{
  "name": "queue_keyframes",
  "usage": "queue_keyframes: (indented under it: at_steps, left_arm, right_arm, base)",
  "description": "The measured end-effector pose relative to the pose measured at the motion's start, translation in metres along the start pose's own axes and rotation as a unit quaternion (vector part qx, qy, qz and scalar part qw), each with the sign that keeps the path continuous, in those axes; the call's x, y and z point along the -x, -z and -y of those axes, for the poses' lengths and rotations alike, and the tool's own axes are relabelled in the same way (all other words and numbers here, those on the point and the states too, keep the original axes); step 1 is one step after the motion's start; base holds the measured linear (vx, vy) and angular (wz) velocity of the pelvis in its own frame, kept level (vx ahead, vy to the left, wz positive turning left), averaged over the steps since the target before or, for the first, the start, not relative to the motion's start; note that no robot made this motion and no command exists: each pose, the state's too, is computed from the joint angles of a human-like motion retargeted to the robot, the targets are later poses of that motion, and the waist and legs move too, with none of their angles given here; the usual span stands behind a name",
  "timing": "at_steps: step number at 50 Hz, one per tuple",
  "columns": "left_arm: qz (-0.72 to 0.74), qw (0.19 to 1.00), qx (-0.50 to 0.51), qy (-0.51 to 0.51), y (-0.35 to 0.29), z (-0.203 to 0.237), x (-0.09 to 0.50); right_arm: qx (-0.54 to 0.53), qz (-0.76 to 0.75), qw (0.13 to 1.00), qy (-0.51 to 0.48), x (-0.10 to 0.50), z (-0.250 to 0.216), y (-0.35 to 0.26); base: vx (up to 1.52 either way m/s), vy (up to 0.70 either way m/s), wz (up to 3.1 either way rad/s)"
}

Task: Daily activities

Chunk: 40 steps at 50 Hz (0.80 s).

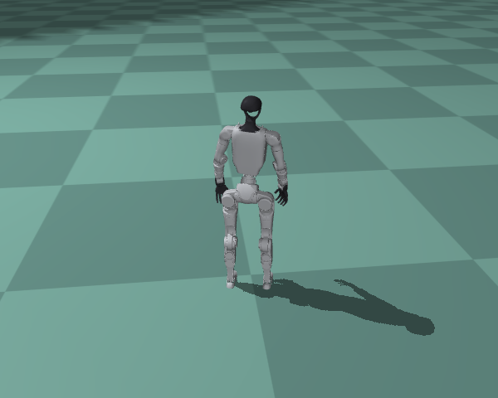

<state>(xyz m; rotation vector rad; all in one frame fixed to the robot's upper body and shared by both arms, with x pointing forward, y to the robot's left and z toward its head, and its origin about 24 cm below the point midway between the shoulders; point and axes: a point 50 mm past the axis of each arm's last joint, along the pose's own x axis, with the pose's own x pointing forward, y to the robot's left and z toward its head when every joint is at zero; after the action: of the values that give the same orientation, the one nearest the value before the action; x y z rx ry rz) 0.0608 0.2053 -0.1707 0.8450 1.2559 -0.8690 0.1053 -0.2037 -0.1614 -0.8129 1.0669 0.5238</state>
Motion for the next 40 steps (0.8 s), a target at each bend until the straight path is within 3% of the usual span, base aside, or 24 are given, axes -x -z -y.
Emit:
queue_keyframes:
  at_steps: [5,18,20,25,30,40]
  left_arm:
    - [0.007,0.998,0.057,-0.035,0.008,0.004,0.002]
    - [0.061,0.98,0.107,-0.157,-0.002,-0.047,0.013]
    - [0.071,0.979,0.113,-0.154,-0.009,-0.035,0.01]
    - [0.077,0.976,0.108,-0.172,-0.007,-0.056,0.016]
    - [0.082,0.978,0.116,-0.15,-0.011,-0.035,0.01]
    - [0.073,0.982,0.096,-0.145,-0.003,-0.054,0.016]
  right_arm:
    - [-0.029,-0.008,0.999,0.017,0.002,-0.004,0.006]
    - [-0.054,0.014,0.995,0.078,0.002,0.032,0.0]
    - [-0.057,0.022,0.995,0.073,0.001,0.021,-0.005]
    - [-0.052,0.04,0.994,0.087,0.0,0.044,-0.014]
    - [-0.057,0.054,0.994,0.071,-0.001,0.029,-0.022]
    - [-0.057,0.082,0.993,0.061,-0.003,0.049,-0.043]
  base:
    - [0.0,0.0,0.0]
    - [0.0,0.0,0.0]
    - [0.0,0.0,0.0]
    - [0.0,0.0,0.0]
    - [-0.03,-0.01,-0.17]
    - [0.01,0.0,-0.03]
